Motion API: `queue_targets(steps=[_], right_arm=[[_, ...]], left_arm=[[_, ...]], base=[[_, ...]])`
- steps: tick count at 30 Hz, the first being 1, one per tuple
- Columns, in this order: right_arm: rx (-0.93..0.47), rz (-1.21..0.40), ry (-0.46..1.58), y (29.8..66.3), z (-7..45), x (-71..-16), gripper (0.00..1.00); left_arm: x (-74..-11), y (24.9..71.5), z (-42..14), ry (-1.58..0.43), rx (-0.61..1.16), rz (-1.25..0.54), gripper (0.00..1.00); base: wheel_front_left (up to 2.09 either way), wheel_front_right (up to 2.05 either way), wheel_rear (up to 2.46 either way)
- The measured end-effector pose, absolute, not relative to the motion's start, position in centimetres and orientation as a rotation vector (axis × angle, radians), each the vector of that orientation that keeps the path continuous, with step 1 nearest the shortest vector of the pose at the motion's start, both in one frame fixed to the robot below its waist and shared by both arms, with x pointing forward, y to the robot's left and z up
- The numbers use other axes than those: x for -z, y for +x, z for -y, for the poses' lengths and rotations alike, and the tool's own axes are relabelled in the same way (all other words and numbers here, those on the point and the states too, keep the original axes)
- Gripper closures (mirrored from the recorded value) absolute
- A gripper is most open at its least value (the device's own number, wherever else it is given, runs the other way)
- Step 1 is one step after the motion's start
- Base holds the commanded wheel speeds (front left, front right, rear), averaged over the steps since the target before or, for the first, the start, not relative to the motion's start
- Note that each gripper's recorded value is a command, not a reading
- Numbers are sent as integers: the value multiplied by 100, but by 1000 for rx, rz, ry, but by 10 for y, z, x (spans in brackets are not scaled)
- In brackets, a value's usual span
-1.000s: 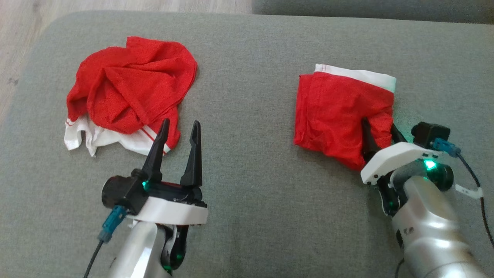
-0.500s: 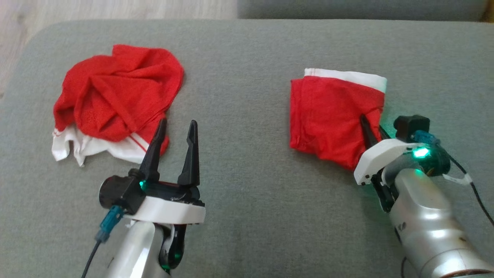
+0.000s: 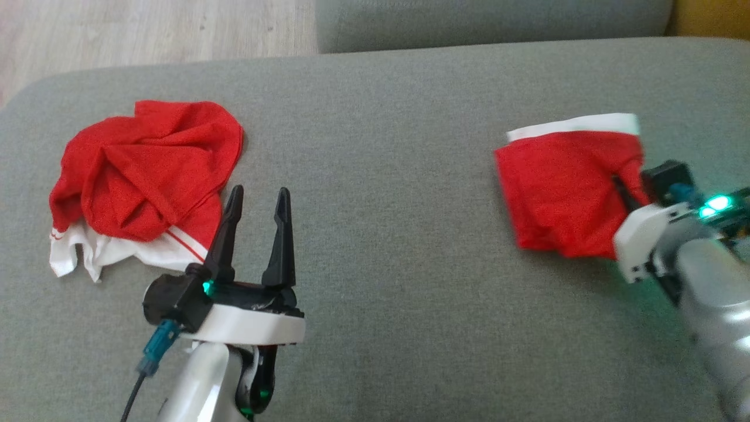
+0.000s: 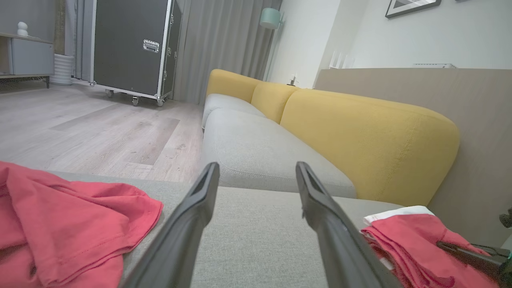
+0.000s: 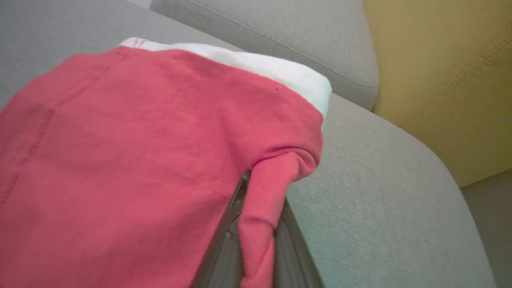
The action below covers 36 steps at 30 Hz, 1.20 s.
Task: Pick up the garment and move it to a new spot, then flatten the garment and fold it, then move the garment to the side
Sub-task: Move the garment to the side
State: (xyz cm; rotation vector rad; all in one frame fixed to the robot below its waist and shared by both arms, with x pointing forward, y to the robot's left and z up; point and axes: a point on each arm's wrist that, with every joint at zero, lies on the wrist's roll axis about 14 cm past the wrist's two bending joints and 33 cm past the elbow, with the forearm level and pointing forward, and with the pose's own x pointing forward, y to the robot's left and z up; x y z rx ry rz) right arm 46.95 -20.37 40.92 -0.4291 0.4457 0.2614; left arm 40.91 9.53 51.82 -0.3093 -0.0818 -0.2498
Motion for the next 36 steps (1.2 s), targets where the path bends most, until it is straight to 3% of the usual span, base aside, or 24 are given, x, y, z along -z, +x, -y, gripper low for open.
queue_targets(steps=[14,30,32,36], right_arm=[[-109,-689,-675,475,337,-400,100],[0,-713,-673,505,374,-410,100],[20,-704,-656,507,377,-414,0],[54,-671,-621,509,380,-426,0]], left_arm=[[-497,427,-104,-307,225,34,0],[-483,437,-111,-297,216,8,0],[-484,438,-111,-297,216,11,0],[-489,437,-110,-296,221,20,0]], base=[[0,0,0],[0,0,0],[0,0,0],[0,0,0]])
